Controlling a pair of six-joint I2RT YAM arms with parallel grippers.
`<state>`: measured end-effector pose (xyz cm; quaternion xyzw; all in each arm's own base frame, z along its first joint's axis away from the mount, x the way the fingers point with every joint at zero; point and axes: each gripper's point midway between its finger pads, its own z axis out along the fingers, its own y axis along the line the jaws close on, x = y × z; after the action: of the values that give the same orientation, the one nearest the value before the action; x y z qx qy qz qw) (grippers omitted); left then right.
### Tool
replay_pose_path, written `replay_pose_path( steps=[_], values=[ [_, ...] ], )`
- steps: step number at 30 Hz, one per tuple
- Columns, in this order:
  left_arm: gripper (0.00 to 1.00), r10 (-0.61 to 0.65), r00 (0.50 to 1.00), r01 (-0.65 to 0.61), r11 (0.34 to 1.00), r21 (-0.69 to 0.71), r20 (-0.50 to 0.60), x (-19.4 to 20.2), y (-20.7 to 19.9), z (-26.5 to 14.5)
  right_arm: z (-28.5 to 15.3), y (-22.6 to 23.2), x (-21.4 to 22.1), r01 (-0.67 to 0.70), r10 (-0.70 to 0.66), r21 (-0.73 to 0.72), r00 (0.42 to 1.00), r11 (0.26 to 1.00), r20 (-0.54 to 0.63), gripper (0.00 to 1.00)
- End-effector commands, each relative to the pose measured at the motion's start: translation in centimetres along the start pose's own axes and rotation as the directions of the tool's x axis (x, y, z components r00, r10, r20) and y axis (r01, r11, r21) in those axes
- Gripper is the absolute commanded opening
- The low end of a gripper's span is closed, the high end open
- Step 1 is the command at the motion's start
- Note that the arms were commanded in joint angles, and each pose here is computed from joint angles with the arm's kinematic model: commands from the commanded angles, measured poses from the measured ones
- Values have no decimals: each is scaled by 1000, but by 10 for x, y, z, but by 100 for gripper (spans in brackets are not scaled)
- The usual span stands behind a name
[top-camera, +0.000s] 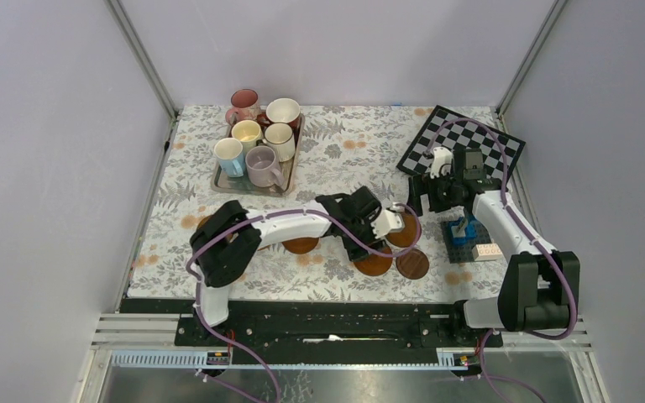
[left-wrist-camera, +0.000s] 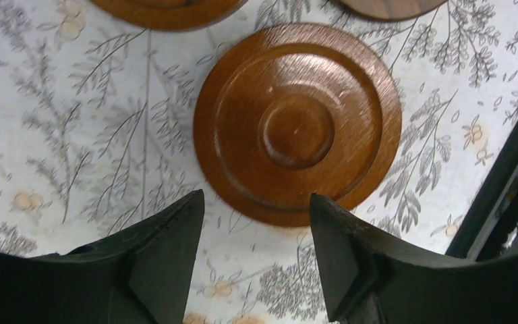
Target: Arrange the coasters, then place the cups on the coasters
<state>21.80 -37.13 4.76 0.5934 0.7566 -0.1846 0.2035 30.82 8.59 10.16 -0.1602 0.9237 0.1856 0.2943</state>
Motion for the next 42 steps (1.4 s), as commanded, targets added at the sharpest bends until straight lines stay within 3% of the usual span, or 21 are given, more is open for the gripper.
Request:
replay_pose_path(
  steps=[1, 9, 21, 31, 42],
  values=[
    [64, 3, 997, 1, 999, -48, 82, -35, 3, 14, -16, -13, -25, -7, 1, 66, 996, 998, 93, 100],
    [61, -42, 996, 47, 996, -73, 80, -36, 9, 33, -22, -19, -28, -18, 8, 82, 993, 996, 121, 99],
    [42, -53, 999, 50, 985, -163, -13, 9, 38, 24, -18, -14, -24, 11, -15, 44, 994, 999, 106, 100],
    [41, -123, 992, 117, 962, -247, -11, 34, 88, -1, -12, -8, -20, 23, -22, -8, 996, 1000, 87, 97],
    [40, -126, 992, 115, 963, -244, -29, 50, 83, -9, -7, -6, -12, 37, -36, -32, 998, 999, 50, 94]
  ],
)
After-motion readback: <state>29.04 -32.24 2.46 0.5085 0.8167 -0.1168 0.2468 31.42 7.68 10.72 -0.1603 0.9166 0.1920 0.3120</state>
